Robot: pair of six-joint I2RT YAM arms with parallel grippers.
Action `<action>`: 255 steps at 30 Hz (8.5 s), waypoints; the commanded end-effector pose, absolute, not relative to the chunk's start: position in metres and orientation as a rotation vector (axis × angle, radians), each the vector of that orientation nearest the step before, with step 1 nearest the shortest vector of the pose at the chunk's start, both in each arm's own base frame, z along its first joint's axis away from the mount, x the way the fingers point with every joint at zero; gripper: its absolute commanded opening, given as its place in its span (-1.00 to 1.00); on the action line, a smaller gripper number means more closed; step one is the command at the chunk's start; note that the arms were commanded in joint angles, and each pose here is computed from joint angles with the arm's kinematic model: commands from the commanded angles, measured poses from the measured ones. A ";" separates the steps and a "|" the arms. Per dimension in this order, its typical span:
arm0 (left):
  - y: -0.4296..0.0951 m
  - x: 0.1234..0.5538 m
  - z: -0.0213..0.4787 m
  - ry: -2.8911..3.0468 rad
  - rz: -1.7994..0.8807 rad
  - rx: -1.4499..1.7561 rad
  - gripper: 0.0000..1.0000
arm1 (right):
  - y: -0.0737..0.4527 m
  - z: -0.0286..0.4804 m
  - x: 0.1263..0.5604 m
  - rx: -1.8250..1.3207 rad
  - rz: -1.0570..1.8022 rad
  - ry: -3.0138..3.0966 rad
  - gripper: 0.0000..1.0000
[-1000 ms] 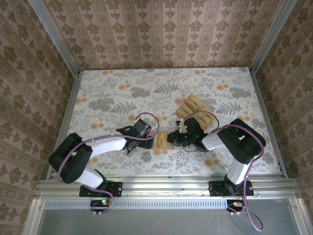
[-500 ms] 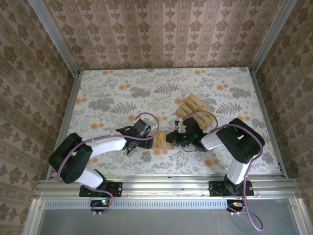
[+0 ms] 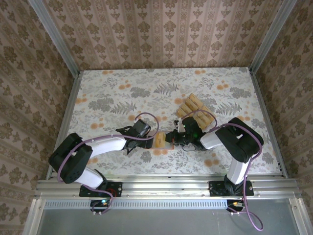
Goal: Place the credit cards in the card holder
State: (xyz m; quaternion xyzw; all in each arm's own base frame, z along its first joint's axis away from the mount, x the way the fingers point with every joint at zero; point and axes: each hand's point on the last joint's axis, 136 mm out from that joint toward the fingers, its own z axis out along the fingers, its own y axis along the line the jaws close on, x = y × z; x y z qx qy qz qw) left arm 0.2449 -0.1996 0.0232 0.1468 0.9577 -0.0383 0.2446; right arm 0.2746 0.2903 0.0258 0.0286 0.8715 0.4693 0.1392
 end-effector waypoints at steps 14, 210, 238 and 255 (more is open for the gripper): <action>-0.183 0.235 0.021 2.651 -0.043 0.389 1.00 | 0.286 0.002 0.267 0.125 1.282 2.616 -0.84; -0.169 0.243 0.038 2.614 -0.161 0.239 1.00 | 0.300 0.059 0.278 -0.475 0.470 2.760 -1.00; -0.169 0.234 0.005 2.687 -0.134 0.264 1.00 | 0.311 0.014 0.263 -0.463 0.517 2.860 -1.00; -0.174 0.229 -0.004 2.697 -0.151 0.272 1.00 | 0.333 0.018 0.264 -0.479 0.601 2.854 -1.00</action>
